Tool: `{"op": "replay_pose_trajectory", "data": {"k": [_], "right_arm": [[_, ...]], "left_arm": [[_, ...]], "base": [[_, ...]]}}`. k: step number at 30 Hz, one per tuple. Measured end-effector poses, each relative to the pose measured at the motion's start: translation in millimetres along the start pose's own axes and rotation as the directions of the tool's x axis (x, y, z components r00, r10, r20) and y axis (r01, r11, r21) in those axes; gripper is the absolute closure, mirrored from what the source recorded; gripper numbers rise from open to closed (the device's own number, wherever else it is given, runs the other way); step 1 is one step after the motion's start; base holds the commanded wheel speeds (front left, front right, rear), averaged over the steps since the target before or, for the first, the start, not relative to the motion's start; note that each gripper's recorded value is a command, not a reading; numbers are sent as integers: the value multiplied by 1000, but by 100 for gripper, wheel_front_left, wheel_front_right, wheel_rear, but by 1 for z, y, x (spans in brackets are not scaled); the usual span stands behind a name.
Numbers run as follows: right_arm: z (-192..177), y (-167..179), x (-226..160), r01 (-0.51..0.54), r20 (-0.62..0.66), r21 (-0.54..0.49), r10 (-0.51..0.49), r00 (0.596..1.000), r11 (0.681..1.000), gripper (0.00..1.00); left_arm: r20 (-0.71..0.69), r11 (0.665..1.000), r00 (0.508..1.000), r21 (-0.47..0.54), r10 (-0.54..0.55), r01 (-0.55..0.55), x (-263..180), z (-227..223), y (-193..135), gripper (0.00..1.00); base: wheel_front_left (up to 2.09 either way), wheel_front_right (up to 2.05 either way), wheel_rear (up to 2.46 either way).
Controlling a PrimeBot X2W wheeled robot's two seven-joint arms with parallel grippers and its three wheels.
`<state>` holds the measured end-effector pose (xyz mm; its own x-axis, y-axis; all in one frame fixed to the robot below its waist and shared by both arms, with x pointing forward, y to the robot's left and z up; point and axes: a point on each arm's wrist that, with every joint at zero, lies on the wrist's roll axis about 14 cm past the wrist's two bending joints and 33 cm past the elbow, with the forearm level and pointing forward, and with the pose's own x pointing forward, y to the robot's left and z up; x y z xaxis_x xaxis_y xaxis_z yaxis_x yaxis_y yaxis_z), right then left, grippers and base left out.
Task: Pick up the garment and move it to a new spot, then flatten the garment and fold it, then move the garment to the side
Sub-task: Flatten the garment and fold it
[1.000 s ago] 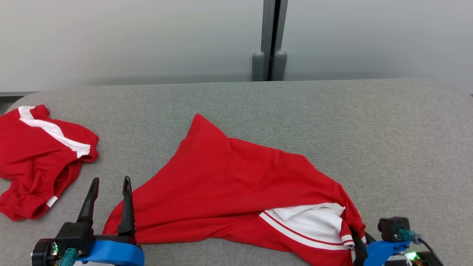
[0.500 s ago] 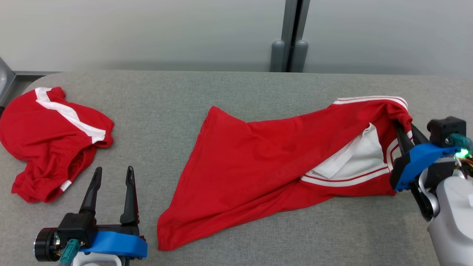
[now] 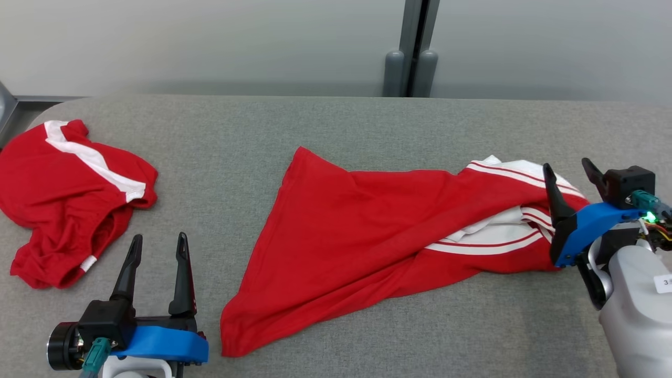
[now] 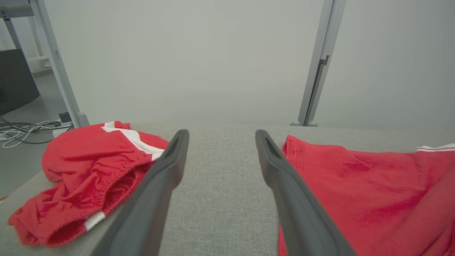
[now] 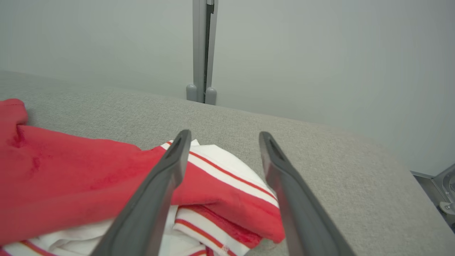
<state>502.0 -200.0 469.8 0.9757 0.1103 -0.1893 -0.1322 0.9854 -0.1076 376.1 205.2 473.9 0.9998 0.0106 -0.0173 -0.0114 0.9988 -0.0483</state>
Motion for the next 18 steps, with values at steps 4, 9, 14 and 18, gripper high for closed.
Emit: {"op": "replay_pose_trajectory", "data": {"k": [4, 9, 14, 18], "right_arm": [[4, 11, -2, -23, 29, 10, 23, 999, 1000, 0], [1, 39, -4, -85, 37, 26, 84, 996, 996, 0], [-22, 51, -17, -109, -11, 49, 110, 994, 993, 0], [-38, 52, -24, -109, -51, 57, 112, 992, 992, 0]], "left_arm": [[6, 1000, 1000, -2, -12, 12, 2, 2, -4, 0], [6, 1000, 1000, -3, -17, 17, 2, 2, -6, 0], [2, 1000, 1000, -6, -23, 23, 0, 0, -8, 0], [-3, 1000, 1000, -7, -25, 25, -2, -1, -9, 0]], "base": [[0, 0, 0], [0, 0, 0], [0, 0, 0], [0, 0, 0]]}}
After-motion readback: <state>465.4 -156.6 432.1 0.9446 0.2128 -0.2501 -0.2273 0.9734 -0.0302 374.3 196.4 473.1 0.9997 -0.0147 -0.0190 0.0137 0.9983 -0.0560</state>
